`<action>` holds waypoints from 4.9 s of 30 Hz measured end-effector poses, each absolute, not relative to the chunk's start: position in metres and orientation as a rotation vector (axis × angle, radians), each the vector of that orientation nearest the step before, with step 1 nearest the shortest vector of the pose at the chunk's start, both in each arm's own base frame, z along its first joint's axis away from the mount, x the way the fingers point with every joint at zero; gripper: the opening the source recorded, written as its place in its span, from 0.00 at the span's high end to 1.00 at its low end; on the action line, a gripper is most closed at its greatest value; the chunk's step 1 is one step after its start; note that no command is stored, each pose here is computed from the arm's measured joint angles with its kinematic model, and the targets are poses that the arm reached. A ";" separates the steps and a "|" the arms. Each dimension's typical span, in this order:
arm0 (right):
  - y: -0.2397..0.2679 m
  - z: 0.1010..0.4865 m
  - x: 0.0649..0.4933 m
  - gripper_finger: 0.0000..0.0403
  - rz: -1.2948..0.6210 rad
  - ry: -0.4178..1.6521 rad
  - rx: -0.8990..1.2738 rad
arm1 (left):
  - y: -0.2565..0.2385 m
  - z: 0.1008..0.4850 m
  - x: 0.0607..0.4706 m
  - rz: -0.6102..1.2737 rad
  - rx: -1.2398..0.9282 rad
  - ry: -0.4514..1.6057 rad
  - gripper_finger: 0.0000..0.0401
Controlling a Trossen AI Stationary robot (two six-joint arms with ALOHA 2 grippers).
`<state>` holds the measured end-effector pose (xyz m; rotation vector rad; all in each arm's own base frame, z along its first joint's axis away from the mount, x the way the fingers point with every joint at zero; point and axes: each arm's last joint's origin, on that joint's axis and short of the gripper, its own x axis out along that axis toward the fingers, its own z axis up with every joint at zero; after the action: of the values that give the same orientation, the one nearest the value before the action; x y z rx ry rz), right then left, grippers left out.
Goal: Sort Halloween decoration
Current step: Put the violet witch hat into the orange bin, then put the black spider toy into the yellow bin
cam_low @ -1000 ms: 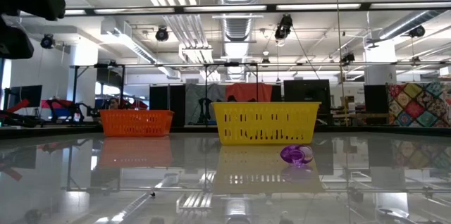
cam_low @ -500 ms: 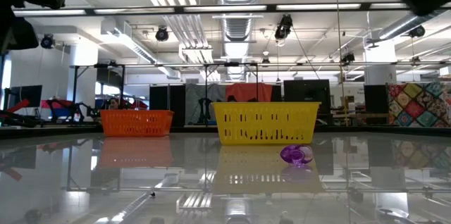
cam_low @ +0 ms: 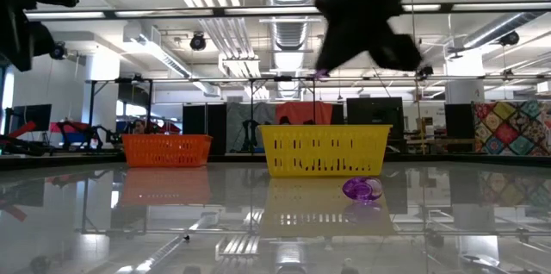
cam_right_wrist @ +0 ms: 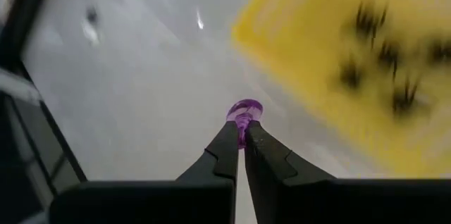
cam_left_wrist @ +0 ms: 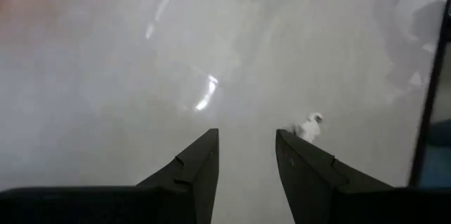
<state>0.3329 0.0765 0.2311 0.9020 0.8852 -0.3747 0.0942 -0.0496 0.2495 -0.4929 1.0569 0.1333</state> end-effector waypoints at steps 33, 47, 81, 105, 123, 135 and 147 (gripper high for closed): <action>-0.090 0.249 0.422 0.98 -0.338 0.363 0.762 | -0.021 0.263 0.077 0.488 -0.286 0.629 0.69; -0.145 0.227 0.489 0.98 -0.180 0.462 0.692 | -0.018 0.263 0.073 0.541 -0.364 0.597 0.69; -0.191 0.224 0.516 0.71 -0.074 0.705 0.768 | -0.027 0.257 0.075 0.378 -0.500 0.804 0.69; -0.066 0.273 0.460 0.70 -0.398 1.275 0.530 | -0.046 0.252 0.093 0.126 -0.480 1.021 0.66; 0.003 0.313 0.426 0.70 -0.572 1.331 0.478 | -0.074 0.231 0.131 -0.013 -0.299 1.160 0.65; 0.023 0.385 0.379 0.70 -0.616 1.091 0.485 | -0.121 0.208 0.148 -0.125 -0.310 1.227 0.65; 0.035 0.400 0.366 0.70 -0.594 1.039 0.485 | -0.154 0.177 0.161 -0.129 -0.293 1.281 0.65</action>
<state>0.3658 0.0354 0.4001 0.4853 1.0391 -0.5941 0.1610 -0.1544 0.1770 -0.2930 1.2806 -0.1290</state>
